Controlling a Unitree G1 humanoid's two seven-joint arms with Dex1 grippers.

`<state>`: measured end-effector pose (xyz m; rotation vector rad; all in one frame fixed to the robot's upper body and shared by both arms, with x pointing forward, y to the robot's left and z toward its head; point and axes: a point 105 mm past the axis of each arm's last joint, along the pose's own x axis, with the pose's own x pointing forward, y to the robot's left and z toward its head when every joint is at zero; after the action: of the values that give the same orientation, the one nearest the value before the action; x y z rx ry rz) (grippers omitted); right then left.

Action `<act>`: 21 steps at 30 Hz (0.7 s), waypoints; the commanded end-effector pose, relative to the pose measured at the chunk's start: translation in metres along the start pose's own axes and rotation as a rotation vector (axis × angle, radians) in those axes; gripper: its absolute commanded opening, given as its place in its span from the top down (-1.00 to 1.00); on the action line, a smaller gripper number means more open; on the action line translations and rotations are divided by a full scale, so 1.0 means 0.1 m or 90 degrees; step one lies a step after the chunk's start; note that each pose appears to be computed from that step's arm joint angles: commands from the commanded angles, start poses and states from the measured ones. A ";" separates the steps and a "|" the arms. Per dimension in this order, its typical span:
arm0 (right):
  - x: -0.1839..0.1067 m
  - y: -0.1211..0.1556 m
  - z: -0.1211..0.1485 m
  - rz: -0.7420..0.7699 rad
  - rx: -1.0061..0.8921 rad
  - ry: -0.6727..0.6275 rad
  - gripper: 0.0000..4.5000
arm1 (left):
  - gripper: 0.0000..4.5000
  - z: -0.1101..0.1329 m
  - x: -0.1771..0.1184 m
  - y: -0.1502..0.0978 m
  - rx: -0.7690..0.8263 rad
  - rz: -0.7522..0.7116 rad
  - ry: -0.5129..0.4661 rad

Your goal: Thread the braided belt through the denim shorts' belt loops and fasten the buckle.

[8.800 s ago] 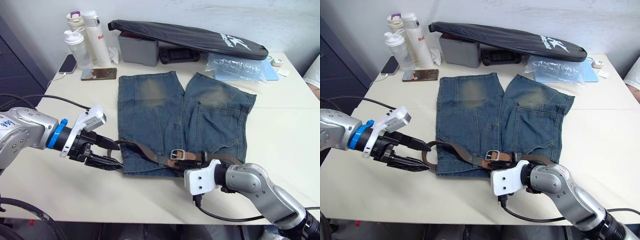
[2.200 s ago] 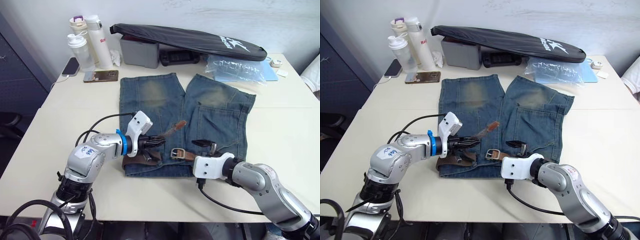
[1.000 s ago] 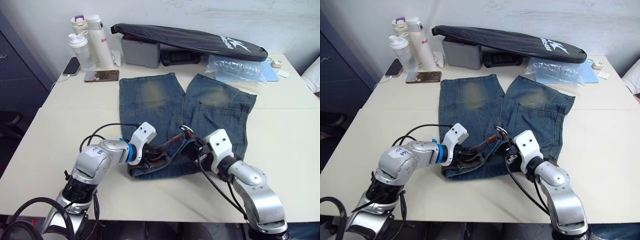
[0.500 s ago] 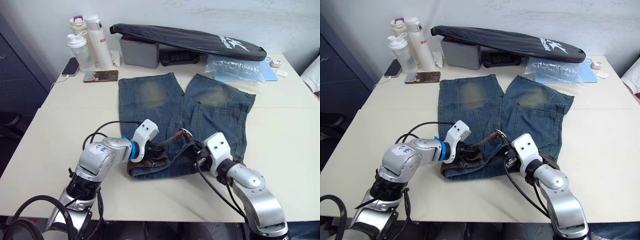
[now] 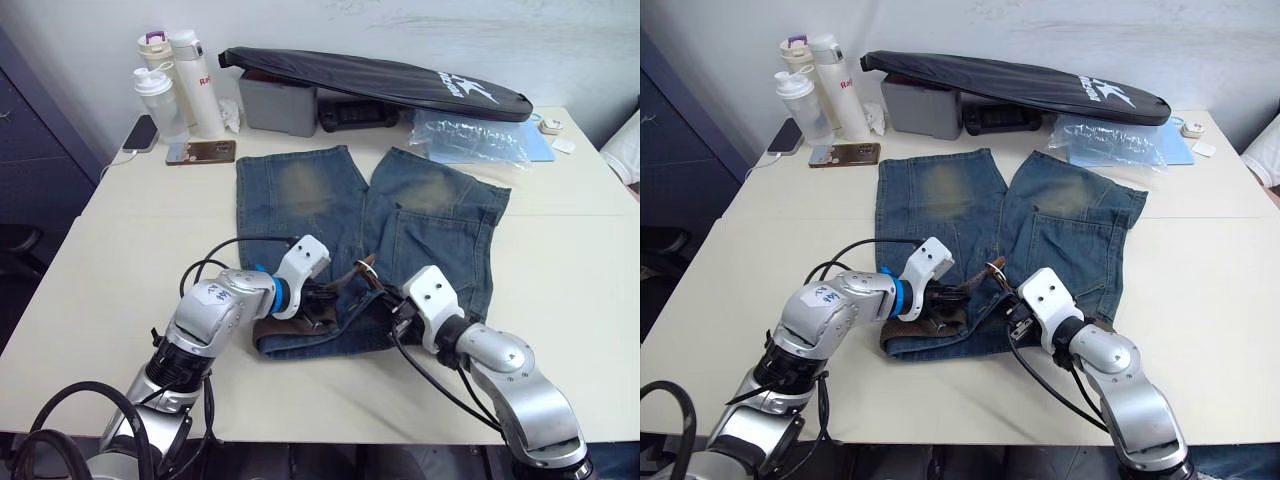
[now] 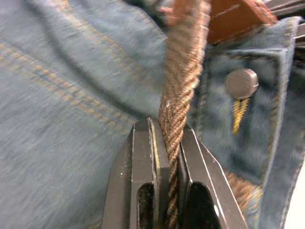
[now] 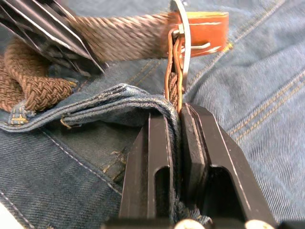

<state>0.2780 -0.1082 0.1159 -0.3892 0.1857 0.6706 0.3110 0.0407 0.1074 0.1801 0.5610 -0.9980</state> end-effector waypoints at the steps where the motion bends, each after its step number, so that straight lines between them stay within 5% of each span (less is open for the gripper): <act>1: -0.04 0.20 0.19 0.104 -0.060 -0.021 0.97 | 1.00 0.14 0.01 -0.08 0.052 -0.027 -0.020; 14: -0.13 0.22 0.19 0.190 -0.241 0.009 0.97 | 1.00 0.21 0.15 -0.13 0.083 -0.043 -0.030; 21: -0.15 0.19 0.10 0.178 -0.224 0.012 0.97 | 1.00 0.24 0.19 -0.14 0.084 -0.050 -0.042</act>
<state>0.2657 -0.1098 0.1174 -0.7512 0.1870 0.9115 0.3170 0.0170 0.1076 0.2302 0.5089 -1.0829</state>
